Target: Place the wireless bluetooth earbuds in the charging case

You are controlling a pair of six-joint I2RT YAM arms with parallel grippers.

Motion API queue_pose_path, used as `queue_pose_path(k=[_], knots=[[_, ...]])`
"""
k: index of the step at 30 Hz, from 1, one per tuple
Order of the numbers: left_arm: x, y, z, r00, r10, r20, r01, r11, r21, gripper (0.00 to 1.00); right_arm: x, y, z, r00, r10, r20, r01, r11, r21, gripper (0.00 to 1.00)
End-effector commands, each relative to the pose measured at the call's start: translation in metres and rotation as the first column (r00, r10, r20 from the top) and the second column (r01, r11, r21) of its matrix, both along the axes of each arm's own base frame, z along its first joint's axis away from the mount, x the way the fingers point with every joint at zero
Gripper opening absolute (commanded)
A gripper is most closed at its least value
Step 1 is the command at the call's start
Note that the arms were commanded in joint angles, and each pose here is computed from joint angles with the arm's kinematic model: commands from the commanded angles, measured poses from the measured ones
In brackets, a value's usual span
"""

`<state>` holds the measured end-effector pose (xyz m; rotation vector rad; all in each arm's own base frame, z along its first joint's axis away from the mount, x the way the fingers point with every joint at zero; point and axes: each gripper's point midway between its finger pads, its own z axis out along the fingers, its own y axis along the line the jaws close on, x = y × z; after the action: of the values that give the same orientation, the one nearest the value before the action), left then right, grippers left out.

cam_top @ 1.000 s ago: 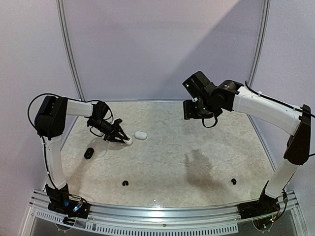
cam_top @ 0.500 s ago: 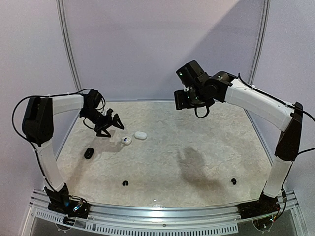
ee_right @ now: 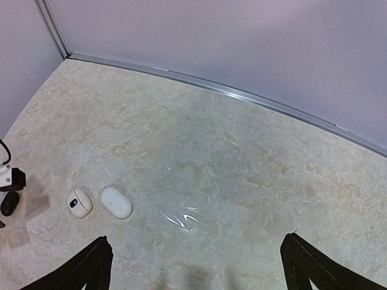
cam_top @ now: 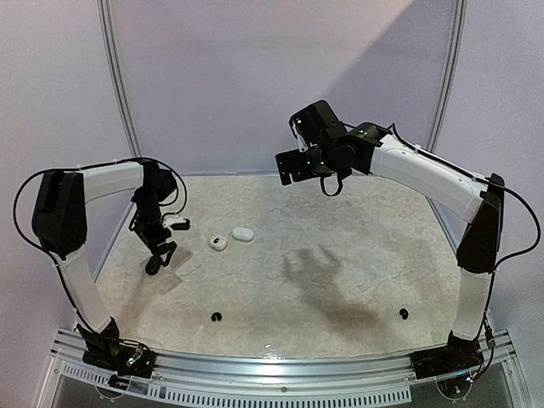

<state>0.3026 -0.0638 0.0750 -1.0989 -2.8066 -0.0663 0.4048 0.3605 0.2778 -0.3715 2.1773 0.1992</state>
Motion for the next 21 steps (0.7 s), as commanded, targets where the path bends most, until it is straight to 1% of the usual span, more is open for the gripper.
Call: queue_pose_path(k=[1, 3, 7, 8, 12, 14, 17, 19, 21], knots=[[-0.030, 0.023, -0.002, 0.994, -0.031, -0.101, 0.037, 0.998, 0.057, 0.99, 0.006, 0.015, -0.006, 0.999, 0.051, -0.006, -0.052, 0.998, -0.033, 0.99], [-0.022, 0.025, -0.009, 0.998, -0.015, -0.064, 0.019, 0.997, 0.070, 0.99, 0.006, 0.016, -0.011, 0.998, 0.057, -0.017, -0.058, 0.997, -0.050, 0.99], [-0.015, 0.035, -0.032, 0.998, 0.025, -0.056, -0.019, 0.995, 0.098, 0.99, 0.003, 0.015, -0.015, 0.997, 0.068, -0.034, -0.070, 0.996, -0.060, 0.99], [-0.016, 0.036, -0.039, 0.996, 0.045, -0.073, -0.037, 0.994, 0.098, 0.96, 0.003, 0.014, -0.015, 0.997, 0.065, -0.036, -0.067, 0.996, -0.064, 0.99], [-0.016, 0.035, -0.057, 0.985, 0.123, -0.123, -0.114, 0.991, 0.076, 0.79, 0.001, 0.009, -0.017, 0.997, 0.057, -0.043, -0.060, 0.995, -0.081, 0.99], [-0.011, 0.037, -0.061, 0.985, 0.140, -0.106, -0.131, 0.988, 0.086, 0.73, 0.001, 0.008, -0.017, 0.997, 0.059, -0.043, -0.063, 0.994, -0.089, 0.99], [-0.003, 0.038, -0.065, 0.986, 0.147, -0.076, -0.140, 0.986, 0.090, 0.66, 0.000, 0.007, -0.017, 0.997, 0.065, -0.044, -0.069, 0.993, -0.098, 0.99], [-0.003, 0.038, -0.070, 0.986, 0.148, -0.082, -0.140, 0.986, 0.092, 0.61, 0.000, 0.007, -0.017, 0.997, 0.067, -0.043, -0.071, 0.992, -0.102, 0.99], [-0.004, 0.039, -0.076, 0.985, 0.150, -0.088, -0.141, 0.985, 0.097, 0.54, -0.001, 0.006, -0.015, 0.997, 0.069, -0.041, -0.073, 0.992, -0.104, 0.99]])
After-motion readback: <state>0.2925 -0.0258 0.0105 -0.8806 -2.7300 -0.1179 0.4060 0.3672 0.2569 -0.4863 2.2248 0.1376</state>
